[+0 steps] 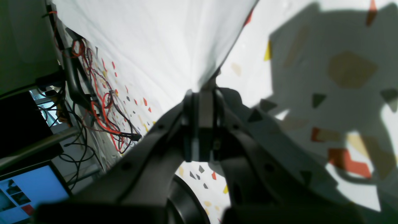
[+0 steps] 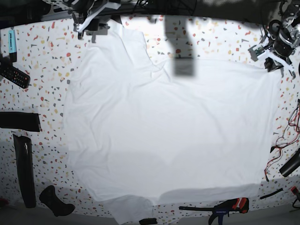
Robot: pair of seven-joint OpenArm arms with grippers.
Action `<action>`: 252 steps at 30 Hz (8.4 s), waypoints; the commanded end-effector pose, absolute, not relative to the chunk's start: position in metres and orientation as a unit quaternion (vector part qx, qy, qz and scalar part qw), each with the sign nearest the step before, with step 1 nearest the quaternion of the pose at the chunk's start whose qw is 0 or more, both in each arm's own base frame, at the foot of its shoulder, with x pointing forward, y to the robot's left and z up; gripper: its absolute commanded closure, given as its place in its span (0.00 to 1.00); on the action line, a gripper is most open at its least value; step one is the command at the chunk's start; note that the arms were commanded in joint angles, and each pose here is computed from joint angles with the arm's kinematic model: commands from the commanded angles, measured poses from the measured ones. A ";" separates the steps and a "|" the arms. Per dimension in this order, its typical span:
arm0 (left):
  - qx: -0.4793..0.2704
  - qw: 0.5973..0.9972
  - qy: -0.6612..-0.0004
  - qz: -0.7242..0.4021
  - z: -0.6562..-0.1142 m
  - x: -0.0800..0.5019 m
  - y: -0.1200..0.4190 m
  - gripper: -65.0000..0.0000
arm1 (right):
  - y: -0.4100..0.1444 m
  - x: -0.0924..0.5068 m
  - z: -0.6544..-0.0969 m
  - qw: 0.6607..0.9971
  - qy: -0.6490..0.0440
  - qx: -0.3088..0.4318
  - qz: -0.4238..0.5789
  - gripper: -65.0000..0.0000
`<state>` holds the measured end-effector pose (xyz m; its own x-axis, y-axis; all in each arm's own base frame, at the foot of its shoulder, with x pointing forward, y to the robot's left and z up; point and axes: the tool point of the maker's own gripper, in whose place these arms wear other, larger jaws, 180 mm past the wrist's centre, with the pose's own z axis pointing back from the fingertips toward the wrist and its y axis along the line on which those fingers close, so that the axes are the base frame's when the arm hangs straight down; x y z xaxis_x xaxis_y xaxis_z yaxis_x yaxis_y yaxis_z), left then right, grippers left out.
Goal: Fold the T-shirt properly
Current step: 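Pinch the shirt's collar-side edge with both grippers, then lift the shirt edge and pull both grippers toward the hem, then lower the folded edge onto the shirt and open both grippers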
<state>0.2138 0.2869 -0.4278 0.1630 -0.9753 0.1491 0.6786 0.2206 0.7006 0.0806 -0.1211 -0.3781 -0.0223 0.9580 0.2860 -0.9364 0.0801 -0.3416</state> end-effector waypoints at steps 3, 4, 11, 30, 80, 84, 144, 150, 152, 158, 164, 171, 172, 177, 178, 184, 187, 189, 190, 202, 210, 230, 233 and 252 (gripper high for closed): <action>0.256 0.716 -0.300 -0.577 -0.422 0.217 0.292 1.00 | -0.122 0.089 -0.373 0.688 -0.240 -0.038 0.684 0.37; 0.256 0.716 -0.299 -0.577 -0.422 0.217 0.292 1.00 | -0.123 0.092 -0.373 0.686 -0.240 -0.043 0.685 0.37; 0.256 0.716 -0.299 -0.577 -0.422 0.217 0.292 1.00 | -0.140 0.108 -0.393 0.689 -0.226 -0.062 0.686 0.37; 0.256 0.716 -0.299 -0.577 -0.422 0.217 0.292 1.00 | -0.144 0.118 -0.395 0.689 -0.228 -0.072 0.685 0.86; 0.256 0.726 -0.494 -0.404 -0.338 0.319 0.283 1.00 | -0.094 0.301 -0.233 0.745 -0.563 -0.090 0.347 1.00; 0.251 0.725 -0.501 -0.400 -0.336 0.325 0.277 1.00 | -0.091 0.319 -0.231 0.746 -0.573 -0.088 0.327 1.00; 0.255 0.818 -0.488 -0.169 -0.375 0.436 0.327 1.00 | -0.129 0.563 -0.270 0.841 -0.484 -0.092 0.223 1.00; 0.253 0.818 -0.487 -0.170 -0.376 0.436 0.325 1.00 | -0.130 0.570 -0.258 0.820 -0.506 -0.115 0.240 1.00; 0.253 0.818 -0.487 -0.170 -0.376 0.436 0.325 1.00 | -0.130 0.574 -0.251 0.808 -0.517 -0.128 0.251 0.87; 0.253 0.818 -0.487 -0.170 -0.376 0.436 0.325 1.00 | -0.142 0.578 -0.242 0.798 -0.527 -0.166 0.243 0.51; 0.255 0.818 -0.487 -0.173 -0.376 0.436 0.325 1.00 | -0.146 0.573 -0.253 0.822 -0.501 -0.156 0.222 0.51; 0.296 0.799 -0.470 -0.231 -0.373 0.438 0.327 0.99 | -0.145 0.570 -0.258 0.832 -0.492 -0.143 0.214 0.51; 0.297 0.797 -0.471 -0.233 -0.372 0.438 0.326 0.94 | -0.145 0.569 -0.260 0.836 -0.489 -0.136 0.208 0.51; 0.303 0.784 -0.492 -0.228 -0.357 0.449 0.326 0.71 | -0.141 0.567 -0.265 0.847 -0.481 -0.116 0.196 0.51; 0.303 0.781 -0.496 -0.228 -0.353 0.452 0.325 0.71 | -0.142 0.566 -0.266 0.848 -0.478 -0.116 0.195 0.51; 0.288 0.770 -0.534 -0.200 -0.328 0.471 0.322 0.71 | -0.146 0.561 -0.273 0.861 -0.456 -0.121 0.192 0.51; 0.285 0.768 -0.538 -0.197 -0.322 0.475 0.322 0.71 | -0.147 0.558 -0.278 0.866 -0.446 -0.122 0.191 0.51; 0.275 0.777 -0.530 -0.202 -0.329 0.475 0.321 0.71 | -0.149 0.556 -0.281 0.870 -0.438 -0.123 0.191 0.51; 0.265 0.784 -0.521 -0.208 -0.337 0.474 0.321 0.71 | -0.149 0.556 -0.282 0.871 -0.435 -0.124 0.190 0.51; 0.255 0.797 -0.509 -0.200 -0.332 0.490 0.332 0.68 | -0.148 0.556 -0.282 0.870 -0.438 -0.120 0.189 0.51; 0.221 0.800 -0.511 -0.222 -0.323 0.501 0.320 0.68 | -0.148 0.555 -0.283 0.872 -0.435 -0.120 0.189 0.51; -0.007 0.839 -0.543 -0.043 -0.338 0.485 0.278 0.68 | -0.160 0.489 -0.387 0.905 -0.412 -0.019 0.107 0.51; -0.018 0.846 -0.529 -0.054 -0.356 0.471 0.273 0.68 | -0.168 0.477 -0.401 0.908 -0.402 -0.031 0.111 0.51; -0.002 0.880 -0.469 -0.078 -0.418 0.417 0.275 0.68 | -0.166 0.441 -0.438 0.929 -0.341 -0.013 0.143 0.51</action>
